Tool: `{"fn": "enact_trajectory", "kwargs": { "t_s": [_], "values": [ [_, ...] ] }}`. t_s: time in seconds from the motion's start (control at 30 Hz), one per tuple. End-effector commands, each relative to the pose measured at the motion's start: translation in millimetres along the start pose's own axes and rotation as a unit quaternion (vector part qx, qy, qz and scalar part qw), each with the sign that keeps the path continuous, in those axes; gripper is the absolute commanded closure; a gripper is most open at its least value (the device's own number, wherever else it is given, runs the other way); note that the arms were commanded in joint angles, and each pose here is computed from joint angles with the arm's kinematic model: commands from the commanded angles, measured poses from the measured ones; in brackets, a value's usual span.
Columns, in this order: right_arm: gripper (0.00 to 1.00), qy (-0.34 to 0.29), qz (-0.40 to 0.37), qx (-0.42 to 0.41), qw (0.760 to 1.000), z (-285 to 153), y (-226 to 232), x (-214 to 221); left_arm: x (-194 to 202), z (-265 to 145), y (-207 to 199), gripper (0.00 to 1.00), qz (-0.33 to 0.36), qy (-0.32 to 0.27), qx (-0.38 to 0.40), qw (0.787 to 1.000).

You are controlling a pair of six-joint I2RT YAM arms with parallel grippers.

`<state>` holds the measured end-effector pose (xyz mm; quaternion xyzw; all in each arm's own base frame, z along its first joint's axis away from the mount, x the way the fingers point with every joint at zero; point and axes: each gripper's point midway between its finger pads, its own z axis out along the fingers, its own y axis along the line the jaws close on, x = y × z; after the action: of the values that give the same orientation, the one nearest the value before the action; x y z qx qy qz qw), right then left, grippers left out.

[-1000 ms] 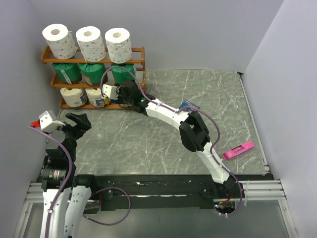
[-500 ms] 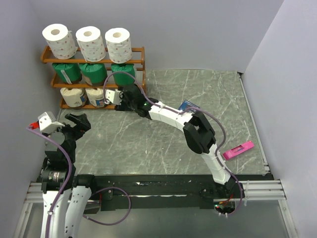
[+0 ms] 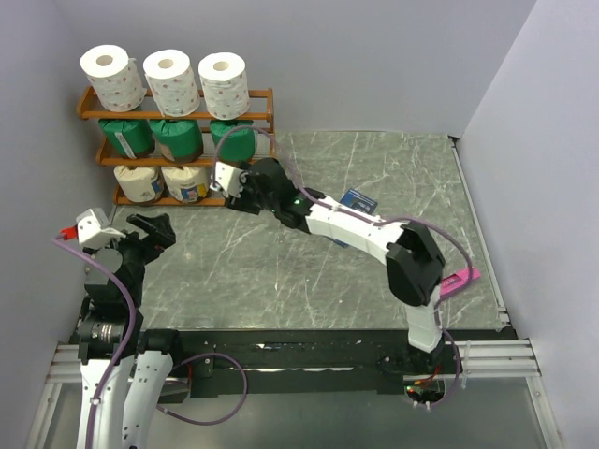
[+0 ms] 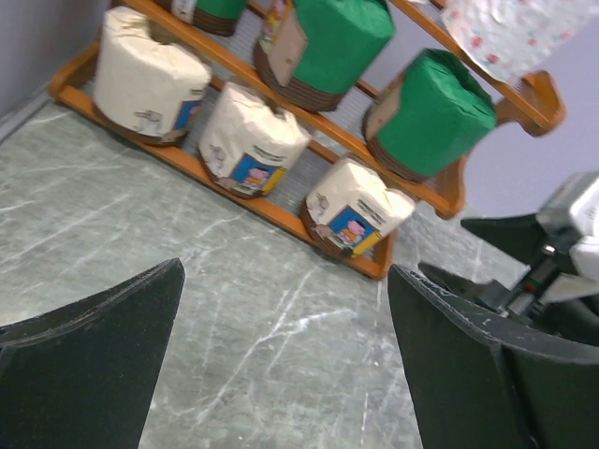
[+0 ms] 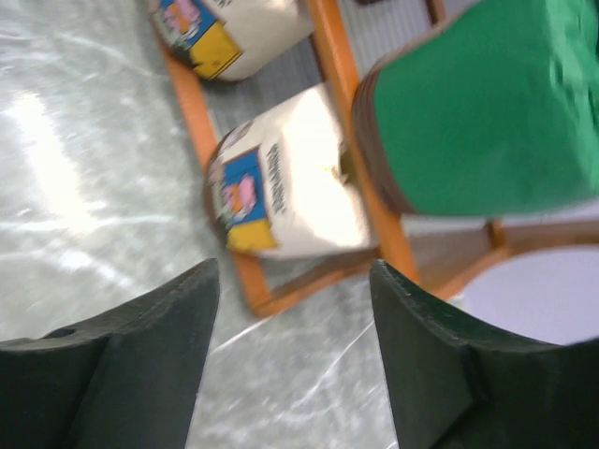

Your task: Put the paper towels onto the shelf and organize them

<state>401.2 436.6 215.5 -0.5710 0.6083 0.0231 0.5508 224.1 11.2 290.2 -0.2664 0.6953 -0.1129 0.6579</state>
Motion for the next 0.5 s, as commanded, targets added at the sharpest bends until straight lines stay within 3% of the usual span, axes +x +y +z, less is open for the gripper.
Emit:
{"fn": "enact_trajectory", "kwargs": {
  "t_s": [0.0,0.07,0.2,0.27,0.3,0.47],
  "values": [
    [0.30,-0.039,0.108,0.005,0.993,-47,-5,-25,1,2,-26,0.04,0.014,0.014,0.067,0.998],
    [0.29,-0.038,0.146,-0.016,0.988,-74,3,-24,6,2,-33,0.04,0.019,0.024,0.090,0.995],
    [0.20,-0.042,0.287,-0.051,0.956,-127,24,-27,13,-4,-59,0.04,0.031,0.037,0.173,0.984],
    [0.01,-0.043,0.327,-0.062,0.942,-157,33,-24,21,-9,-75,0.04,0.034,0.054,0.223,0.973],
    [0.01,-0.043,0.361,-0.072,0.929,-167,39,-24,25,-10,-79,0.04,0.036,0.062,0.236,0.969],
    [0.00,-0.041,0.409,-0.088,0.907,-217,55,-12,45,-11,-95,0.04,0.040,0.112,0.291,0.949]
  ]
}}
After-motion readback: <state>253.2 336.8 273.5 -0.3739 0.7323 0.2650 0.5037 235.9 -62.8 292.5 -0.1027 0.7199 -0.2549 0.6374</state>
